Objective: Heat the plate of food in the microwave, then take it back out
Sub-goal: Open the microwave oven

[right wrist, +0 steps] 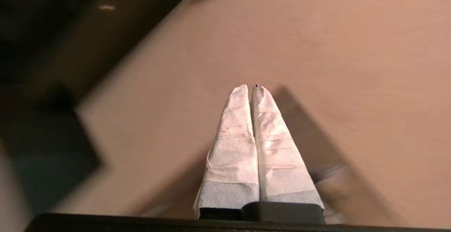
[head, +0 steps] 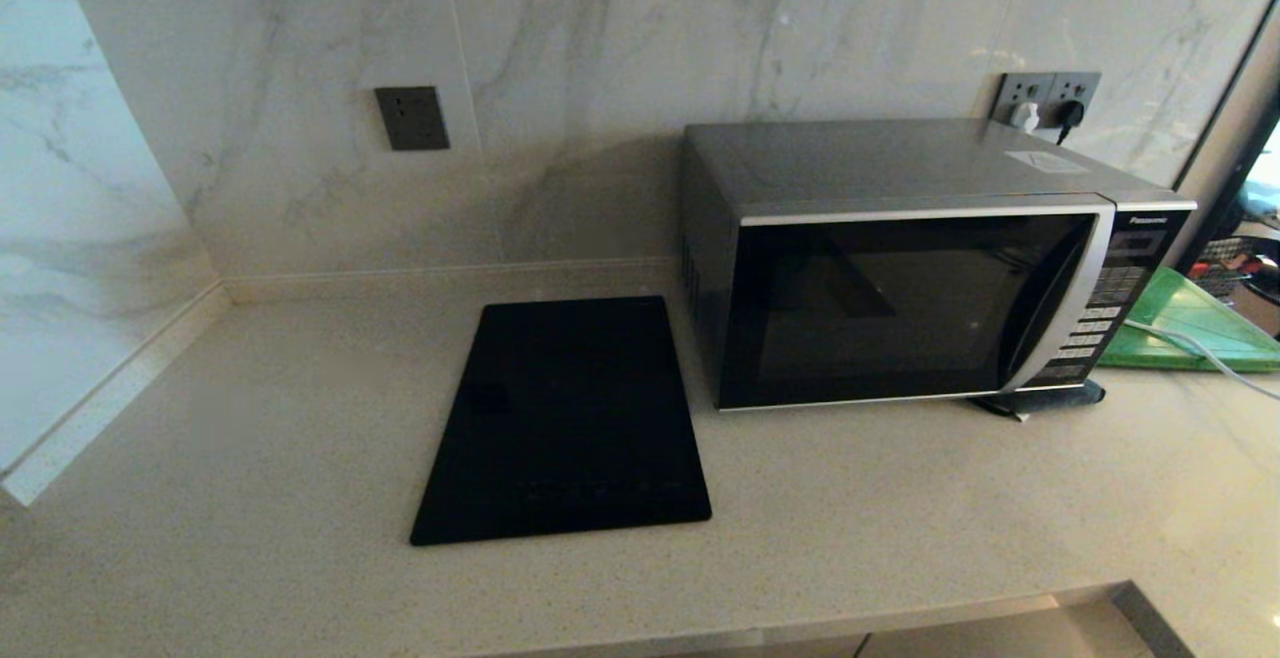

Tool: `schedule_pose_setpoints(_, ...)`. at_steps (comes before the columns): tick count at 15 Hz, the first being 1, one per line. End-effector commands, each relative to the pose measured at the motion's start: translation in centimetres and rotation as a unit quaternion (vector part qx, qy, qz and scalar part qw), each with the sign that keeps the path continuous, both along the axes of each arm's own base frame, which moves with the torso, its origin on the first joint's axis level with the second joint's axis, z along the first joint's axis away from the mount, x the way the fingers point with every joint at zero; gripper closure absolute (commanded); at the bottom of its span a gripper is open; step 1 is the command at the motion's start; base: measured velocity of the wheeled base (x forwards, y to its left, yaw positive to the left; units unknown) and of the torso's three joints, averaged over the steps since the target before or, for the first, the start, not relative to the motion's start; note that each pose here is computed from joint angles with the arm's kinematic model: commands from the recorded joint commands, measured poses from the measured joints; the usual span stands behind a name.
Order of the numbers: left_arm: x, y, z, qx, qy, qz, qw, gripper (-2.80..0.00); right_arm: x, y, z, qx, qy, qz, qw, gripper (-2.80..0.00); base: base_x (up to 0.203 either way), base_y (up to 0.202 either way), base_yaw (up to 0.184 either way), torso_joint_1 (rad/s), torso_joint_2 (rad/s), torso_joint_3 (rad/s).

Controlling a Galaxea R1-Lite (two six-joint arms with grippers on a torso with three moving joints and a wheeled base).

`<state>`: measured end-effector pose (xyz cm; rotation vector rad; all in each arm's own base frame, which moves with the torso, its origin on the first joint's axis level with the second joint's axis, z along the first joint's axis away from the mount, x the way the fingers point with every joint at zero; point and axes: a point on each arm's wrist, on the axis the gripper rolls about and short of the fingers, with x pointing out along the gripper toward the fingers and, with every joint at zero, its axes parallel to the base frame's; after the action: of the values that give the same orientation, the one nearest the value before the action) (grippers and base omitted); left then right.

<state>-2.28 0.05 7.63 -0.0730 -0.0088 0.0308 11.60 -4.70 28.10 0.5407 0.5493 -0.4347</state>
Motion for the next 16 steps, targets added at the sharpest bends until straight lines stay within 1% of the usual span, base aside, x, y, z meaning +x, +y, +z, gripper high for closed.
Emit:
schedule_pose_setpoints(1,0.0,0.0,0.0,0.000,0.001,0.001,1.0000,0.00,-7.9,3.4,0.5,-0.116,-0.071,-0.015,0.991,0.00,0.000,0.000,0.000,0.000,0.00,0.000)
schedule_pose_setpoints(2,0.0,0.0,0.0,0.000,0.001,0.001,1.0000,0.00,-9.9,3.8,0.1,-0.144,-0.087,-0.016,0.986,0.00,0.000,0.000,0.000,0.000,0.00,0.000)
schedule_pose_setpoints(3,0.0,0.0,0.0,0.000,0.001,0.001,1.0000,0.00,-11.6,4.1,-0.4,-0.163,-0.102,-0.018,0.981,0.00,0.000,0.000,0.000,0.000,0.00,0.000)
schedule_pose_setpoints(4,0.0,0.0,0.0,0.000,0.001,0.001,1.0000,0.00,-13.4,4.2,-0.9,-0.178,-0.118,-0.019,0.977,0.00,0.000,0.000,0.000,0.000,0.00,0.000)
schedule_pose_setpoints(7,0.0,0.0,0.0,0.000,0.001,0.001,1.0000,0.00,-18.0,4.1,-2.7,-0.215,-0.154,0.001,0.964,0.00,0.000,0.000,0.000,0.000,0.00,0.000)
schedule_pose_setpoints(9,0.0,0.0,0.0,0.000,0.001,0.001,1.0000,0.00,-20.3,4.1,-4.4,-0.230,-0.162,0.008,0.959,0.00,0.000,0.000,0.000,0.000,0.00,0.000)
schedule_pose_setpoints(11,0.0,0.0,0.0,0.000,0.001,0.001,1.0000,0.00,-22.1,4.0,-6.9,-0.240,-0.165,0.013,0.957,0.00,0.000,0.000,0.000,0.000,0.00,0.000)
schedule_pose_setpoints(12,0.0,0.0,0.0,0.000,0.001,0.001,1.0000,0.00,-22.5,4.0,-8.0,-0.240,-0.164,0.016,0.957,0.00,0.000,0.000,0.000,0.000,0.00,0.000)
schedule_pose_setpoints(15,0.0,0.0,0.0,0.000,0.001,0.001,1.0000,0.00,-23.8,3.9,-11.7,-0.247,-0.182,0.017,0.952,0.00,0.000,0.000,0.000,0.000,0.00,0.000)
schedule_pose_setpoints(16,0.0,0.0,0.0,0.000,0.001,0.001,1.0000,0.00,-23.4,3.9,-12.5,-0.236,-0.174,0.017,0.956,0.00,0.000,0.000,0.000,0.000,0.00,0.000)
